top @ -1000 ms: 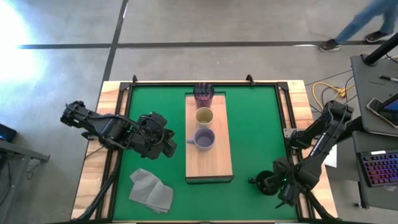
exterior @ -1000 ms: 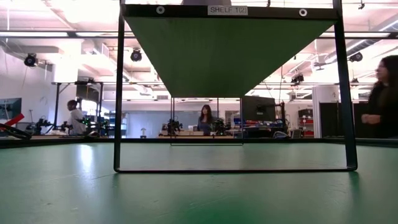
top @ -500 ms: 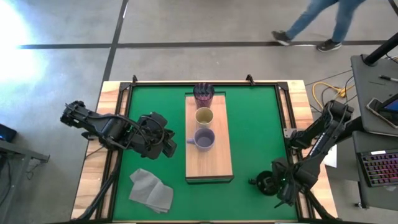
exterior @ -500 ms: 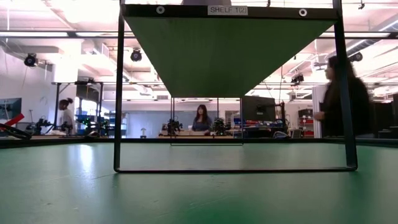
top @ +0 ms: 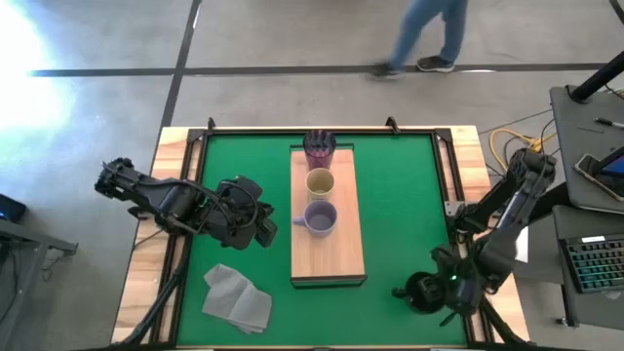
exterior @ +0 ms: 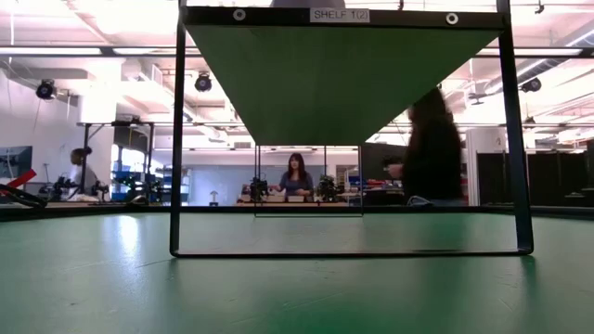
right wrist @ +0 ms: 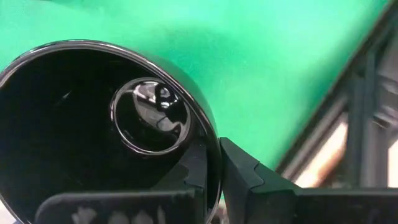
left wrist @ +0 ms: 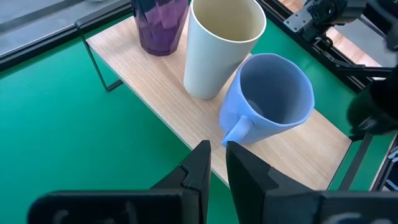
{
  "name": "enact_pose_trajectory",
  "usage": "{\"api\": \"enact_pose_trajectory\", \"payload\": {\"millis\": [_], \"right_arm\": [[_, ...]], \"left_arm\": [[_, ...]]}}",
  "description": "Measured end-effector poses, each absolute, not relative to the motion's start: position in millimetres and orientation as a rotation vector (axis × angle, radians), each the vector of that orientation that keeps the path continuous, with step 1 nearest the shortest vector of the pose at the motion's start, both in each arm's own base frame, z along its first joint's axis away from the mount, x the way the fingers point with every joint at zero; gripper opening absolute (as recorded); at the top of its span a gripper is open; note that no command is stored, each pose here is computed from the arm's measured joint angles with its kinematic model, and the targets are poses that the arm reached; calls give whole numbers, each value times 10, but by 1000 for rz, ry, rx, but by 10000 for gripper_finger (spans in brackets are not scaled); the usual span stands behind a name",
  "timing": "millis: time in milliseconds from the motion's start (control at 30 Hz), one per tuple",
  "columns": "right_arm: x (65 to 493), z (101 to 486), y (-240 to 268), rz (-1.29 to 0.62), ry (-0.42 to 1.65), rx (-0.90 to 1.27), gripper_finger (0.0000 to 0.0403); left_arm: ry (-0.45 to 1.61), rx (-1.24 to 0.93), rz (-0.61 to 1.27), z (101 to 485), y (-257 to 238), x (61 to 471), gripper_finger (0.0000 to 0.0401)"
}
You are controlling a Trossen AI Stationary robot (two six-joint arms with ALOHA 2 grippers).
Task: Stack small to large cups/mugs on shelf
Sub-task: Put the black mug on the shelf
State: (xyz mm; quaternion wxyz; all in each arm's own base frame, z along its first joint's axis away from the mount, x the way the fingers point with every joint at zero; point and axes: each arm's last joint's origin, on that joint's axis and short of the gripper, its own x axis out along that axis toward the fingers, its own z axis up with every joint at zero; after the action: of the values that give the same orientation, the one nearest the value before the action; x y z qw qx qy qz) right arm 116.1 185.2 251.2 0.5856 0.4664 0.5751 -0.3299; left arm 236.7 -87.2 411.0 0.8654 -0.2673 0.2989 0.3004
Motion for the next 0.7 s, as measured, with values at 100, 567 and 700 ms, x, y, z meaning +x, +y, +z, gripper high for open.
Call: {"api": "enact_pose_trajectory", "payload": {"millis": [100, 567, 700], "right_arm": [[1140, 2831, 1786, -775, 1337, 1085, 14], [1379, 3743, 1586, -755, 1122, 1028, 14], [1592, 3875, 1526, -704, 1083, 998, 13]], "left_arm": [[628, -557, 631, 4099, -873, 2369, 37], [642, -516, 639, 4061, -869, 2369, 37], [643, -514, 639, 4060, -869, 2369, 37]]}}
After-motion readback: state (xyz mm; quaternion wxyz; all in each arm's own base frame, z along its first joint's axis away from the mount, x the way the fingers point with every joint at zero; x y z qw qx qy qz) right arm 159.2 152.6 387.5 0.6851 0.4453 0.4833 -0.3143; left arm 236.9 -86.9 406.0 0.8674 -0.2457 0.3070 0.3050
